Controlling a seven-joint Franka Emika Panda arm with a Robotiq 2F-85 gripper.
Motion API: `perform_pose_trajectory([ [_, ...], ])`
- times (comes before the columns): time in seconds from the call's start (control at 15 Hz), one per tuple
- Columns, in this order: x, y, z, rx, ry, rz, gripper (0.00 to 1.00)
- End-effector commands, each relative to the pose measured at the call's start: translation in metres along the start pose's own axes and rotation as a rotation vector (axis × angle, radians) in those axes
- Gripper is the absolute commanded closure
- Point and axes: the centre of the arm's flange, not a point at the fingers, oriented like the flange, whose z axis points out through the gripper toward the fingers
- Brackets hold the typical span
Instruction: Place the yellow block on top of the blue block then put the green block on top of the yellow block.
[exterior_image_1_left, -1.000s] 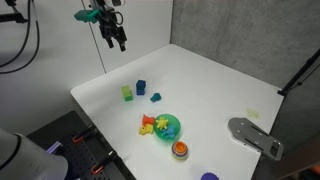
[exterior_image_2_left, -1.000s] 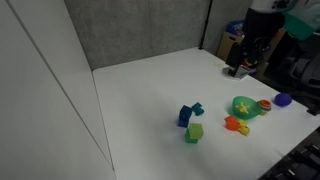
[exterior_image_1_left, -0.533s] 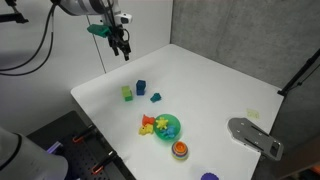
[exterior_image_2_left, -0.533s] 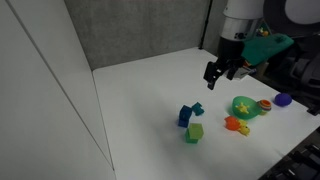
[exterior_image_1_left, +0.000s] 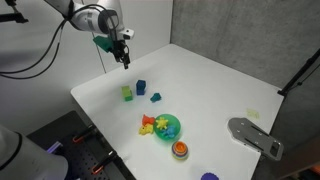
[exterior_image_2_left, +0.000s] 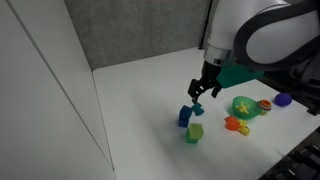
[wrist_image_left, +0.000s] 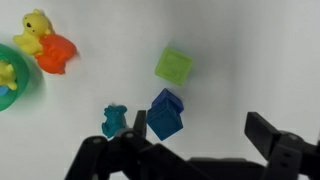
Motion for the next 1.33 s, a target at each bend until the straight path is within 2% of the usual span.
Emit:
perform_pose_trajectory([
  [0.0,-0.003,-0.003,0.036,0.009,0.006,0.060,0.00],
  [0.47,-0.021,-0.003,0.107,-0.008,-0.008,0.182,0.00],
  [0.93,-0.022,0.000,0.138,-0.027,0.044,0.252,0.00],
  [1.27,-0.019,0.001,0.165,-0.040,0.048,0.288,0.00],
])
